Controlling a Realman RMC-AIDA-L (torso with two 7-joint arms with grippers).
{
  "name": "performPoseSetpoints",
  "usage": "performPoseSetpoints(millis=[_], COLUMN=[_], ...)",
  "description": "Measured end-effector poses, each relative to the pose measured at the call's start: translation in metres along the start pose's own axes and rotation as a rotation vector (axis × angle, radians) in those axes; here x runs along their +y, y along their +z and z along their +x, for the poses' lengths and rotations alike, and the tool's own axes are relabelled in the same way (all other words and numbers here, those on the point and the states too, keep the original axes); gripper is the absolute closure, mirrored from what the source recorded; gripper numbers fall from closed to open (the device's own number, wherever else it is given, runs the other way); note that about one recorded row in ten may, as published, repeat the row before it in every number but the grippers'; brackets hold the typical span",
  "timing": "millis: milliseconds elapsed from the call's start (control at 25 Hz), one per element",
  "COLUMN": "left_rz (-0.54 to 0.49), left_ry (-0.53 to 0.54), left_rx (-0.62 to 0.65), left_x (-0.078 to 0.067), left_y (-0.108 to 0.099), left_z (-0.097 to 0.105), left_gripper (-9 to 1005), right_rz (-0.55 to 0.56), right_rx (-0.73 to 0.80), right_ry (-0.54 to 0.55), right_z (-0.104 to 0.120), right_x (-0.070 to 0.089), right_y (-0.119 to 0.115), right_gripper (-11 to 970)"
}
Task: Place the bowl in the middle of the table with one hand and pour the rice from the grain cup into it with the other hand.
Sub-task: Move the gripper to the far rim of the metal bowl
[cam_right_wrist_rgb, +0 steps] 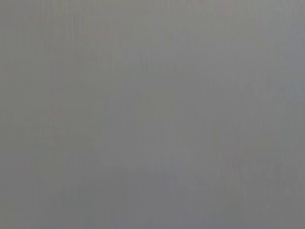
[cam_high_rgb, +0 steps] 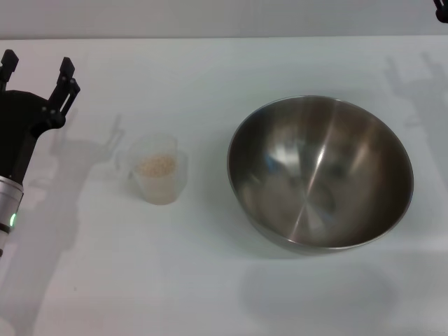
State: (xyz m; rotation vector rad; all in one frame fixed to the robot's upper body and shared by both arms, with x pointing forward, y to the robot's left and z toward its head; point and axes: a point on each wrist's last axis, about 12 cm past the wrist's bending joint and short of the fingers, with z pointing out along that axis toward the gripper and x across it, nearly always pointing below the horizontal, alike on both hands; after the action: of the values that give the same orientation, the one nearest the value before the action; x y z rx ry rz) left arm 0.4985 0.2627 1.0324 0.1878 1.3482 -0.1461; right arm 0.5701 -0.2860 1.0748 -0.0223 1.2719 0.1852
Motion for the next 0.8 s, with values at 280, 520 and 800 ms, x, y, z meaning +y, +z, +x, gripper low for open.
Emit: performPoseSetpoints(millis=[280,520,800], left_rz=[0.001,-0.003,-0.008], left_ry=[-0.003,-0.004,-0.006], left_rx=[0.003,0.004,0.01], left_x=[0.0,0.001,0.001], left_y=[-0.003,-0.005,-0.005], left_z=[0.001,0.001,0.002], left_gripper=[150,151,151], right_rz=[0.012,0.005,-0.002], right_rx=[-0.005,-0.008,0.047], right_ry=[-0.106,-0.276,-0.274], right_z=[-0.001,-0.001,-0.002], right_x=[-0.001,0.0,0.011], right_y=[0.0,0.001,0.02], right_gripper=[219,219,218])
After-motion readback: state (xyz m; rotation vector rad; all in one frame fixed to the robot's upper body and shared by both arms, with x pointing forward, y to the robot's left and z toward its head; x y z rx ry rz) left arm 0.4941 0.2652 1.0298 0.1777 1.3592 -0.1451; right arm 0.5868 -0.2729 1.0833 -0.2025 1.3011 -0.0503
